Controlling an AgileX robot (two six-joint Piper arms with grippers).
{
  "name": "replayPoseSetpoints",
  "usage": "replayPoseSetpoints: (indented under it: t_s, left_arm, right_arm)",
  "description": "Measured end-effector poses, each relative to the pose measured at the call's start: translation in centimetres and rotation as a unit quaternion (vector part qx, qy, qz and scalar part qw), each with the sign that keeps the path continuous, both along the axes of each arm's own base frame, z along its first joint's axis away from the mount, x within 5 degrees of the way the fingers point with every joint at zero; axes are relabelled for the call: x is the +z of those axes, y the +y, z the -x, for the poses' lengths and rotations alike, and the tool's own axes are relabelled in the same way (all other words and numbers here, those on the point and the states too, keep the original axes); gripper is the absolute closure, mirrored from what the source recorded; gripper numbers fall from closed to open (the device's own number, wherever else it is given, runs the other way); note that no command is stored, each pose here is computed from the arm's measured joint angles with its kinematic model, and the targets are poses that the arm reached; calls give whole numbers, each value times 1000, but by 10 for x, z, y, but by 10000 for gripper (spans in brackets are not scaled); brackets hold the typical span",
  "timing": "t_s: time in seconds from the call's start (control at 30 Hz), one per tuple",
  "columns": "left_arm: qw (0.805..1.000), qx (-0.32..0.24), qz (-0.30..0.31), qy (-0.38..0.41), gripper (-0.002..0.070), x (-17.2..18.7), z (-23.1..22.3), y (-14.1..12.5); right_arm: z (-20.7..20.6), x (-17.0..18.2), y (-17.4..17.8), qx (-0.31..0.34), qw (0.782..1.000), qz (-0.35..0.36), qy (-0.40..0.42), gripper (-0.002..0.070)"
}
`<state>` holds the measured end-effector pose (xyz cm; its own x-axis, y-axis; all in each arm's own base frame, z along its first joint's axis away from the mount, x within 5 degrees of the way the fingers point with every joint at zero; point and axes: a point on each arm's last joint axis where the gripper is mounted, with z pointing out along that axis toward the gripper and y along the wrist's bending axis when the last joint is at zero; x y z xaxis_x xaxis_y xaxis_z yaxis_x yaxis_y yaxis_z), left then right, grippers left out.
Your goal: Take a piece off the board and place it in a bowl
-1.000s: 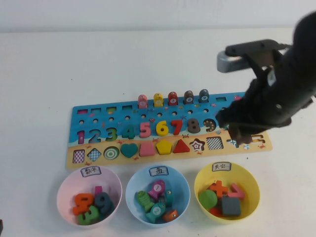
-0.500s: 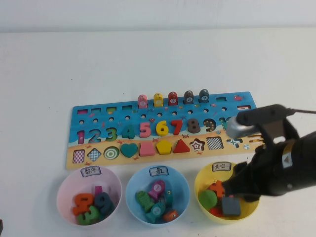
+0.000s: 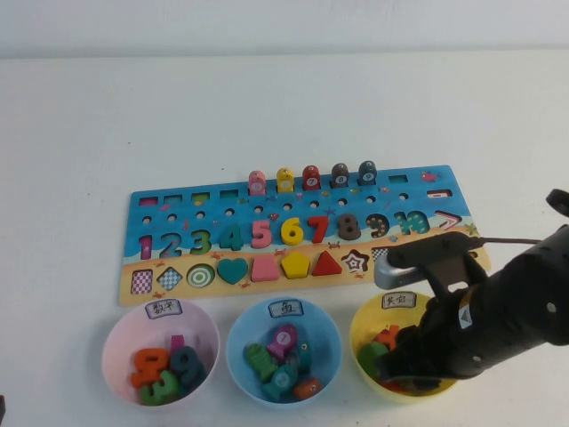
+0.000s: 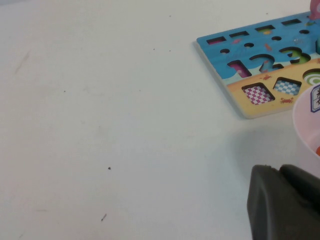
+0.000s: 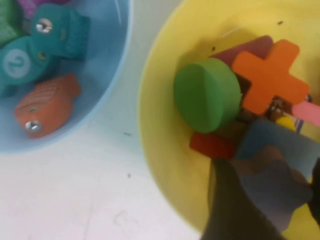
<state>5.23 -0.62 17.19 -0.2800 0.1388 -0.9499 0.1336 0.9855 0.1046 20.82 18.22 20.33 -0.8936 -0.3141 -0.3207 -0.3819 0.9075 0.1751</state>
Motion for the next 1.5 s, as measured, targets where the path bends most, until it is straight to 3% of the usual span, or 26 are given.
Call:
replayPoseSetpoints:
  t_s: [0.13,0.33,0.5,0.6,0.7,0.77,0.87,1.2,1.5]
  left_arm:
    - [1000,0,0,0,678,0,0,0]
    - [1000,0,0,0,678,0,0,0]
    - [1000,0,0,0,678,0,0,0]
    - [1000,0,0,0,678,0,0,0]
    - [1000,0,0,0,678,0,0,0]
    - [1000,0,0,0,678,0,0,0]
    - [1000,0,0,0,678,0,0,0]
    - [1000,0,0,0,678,0,0,0]
    - [1000,0,0,0,678,0,0,0]
  right_arm:
    - [-3,-4,2,-3,1000,-3,-5,381]
    - [-7,2,5,-2,1000,-11,-15,299]
    - [-8,9,7,2,1000,0,-1,293]
    - [-7,12,6,5,1000,12,14,345]
    - [-2,21,3,7,1000,12,15,458]
    - [4,32,-2,8,1000,8,12,576]
    - [15,54,-11,10,1000,-10,-9,657]
    - [74,93,-61,28,994,-58,-87,691]
    - [93,55,-87,51,979,-60,-187,692]
